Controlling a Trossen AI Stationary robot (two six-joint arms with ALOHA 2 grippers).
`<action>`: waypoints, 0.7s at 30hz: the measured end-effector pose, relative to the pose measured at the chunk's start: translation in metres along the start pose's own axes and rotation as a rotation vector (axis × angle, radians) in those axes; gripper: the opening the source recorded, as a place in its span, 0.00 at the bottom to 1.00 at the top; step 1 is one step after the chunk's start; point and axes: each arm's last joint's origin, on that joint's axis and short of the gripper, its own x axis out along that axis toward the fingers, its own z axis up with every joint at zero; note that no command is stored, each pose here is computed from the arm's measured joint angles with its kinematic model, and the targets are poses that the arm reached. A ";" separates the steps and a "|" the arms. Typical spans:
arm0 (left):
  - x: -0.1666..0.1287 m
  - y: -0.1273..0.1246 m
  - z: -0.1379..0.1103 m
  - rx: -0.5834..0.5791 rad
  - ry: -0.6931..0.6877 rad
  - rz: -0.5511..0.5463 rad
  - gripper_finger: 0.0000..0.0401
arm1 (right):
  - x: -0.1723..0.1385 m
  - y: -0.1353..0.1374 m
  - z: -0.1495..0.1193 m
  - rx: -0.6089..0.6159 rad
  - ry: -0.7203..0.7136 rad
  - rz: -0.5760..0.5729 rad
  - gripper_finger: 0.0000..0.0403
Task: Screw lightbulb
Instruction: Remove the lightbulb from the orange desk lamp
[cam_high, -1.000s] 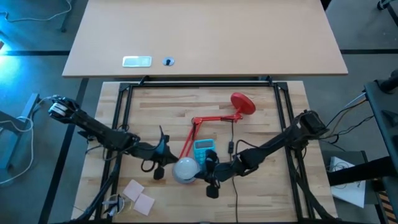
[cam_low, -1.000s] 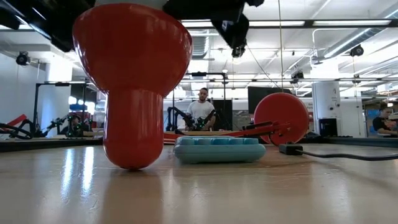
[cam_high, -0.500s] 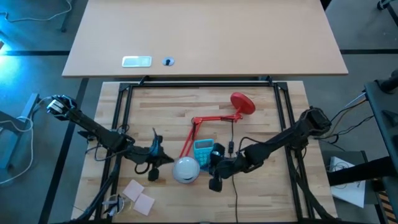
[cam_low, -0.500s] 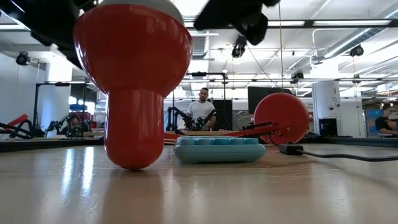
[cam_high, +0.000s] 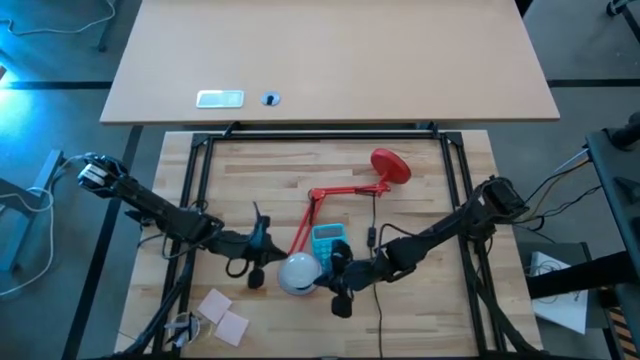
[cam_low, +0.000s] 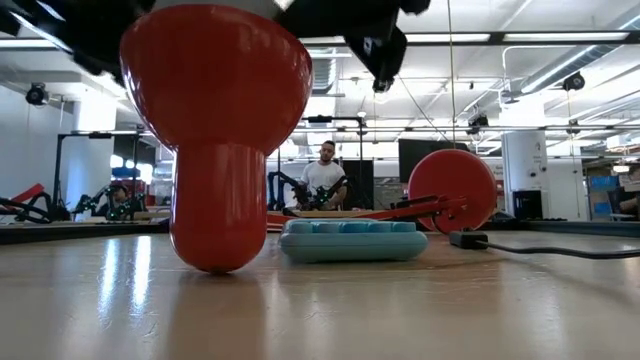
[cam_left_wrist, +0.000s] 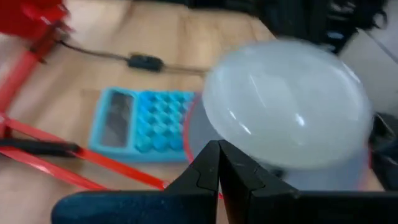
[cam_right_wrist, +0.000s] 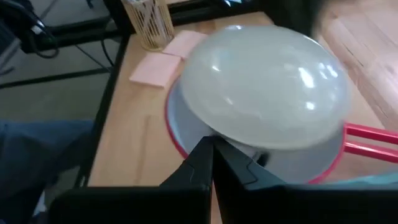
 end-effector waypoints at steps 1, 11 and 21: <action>-0.002 -0.002 -0.001 -0.002 0.017 -0.018 0.00 | -0.001 -0.001 0.000 -0.006 0.007 -0.014 0.00; -0.024 -0.021 -0.006 -0.045 0.029 -0.065 0.00 | -0.021 -0.013 0.002 0.010 0.062 -0.194 0.00; -0.008 0.001 -0.001 0.008 -0.040 0.178 0.00 | -0.015 0.010 0.003 0.046 -0.018 -0.007 0.00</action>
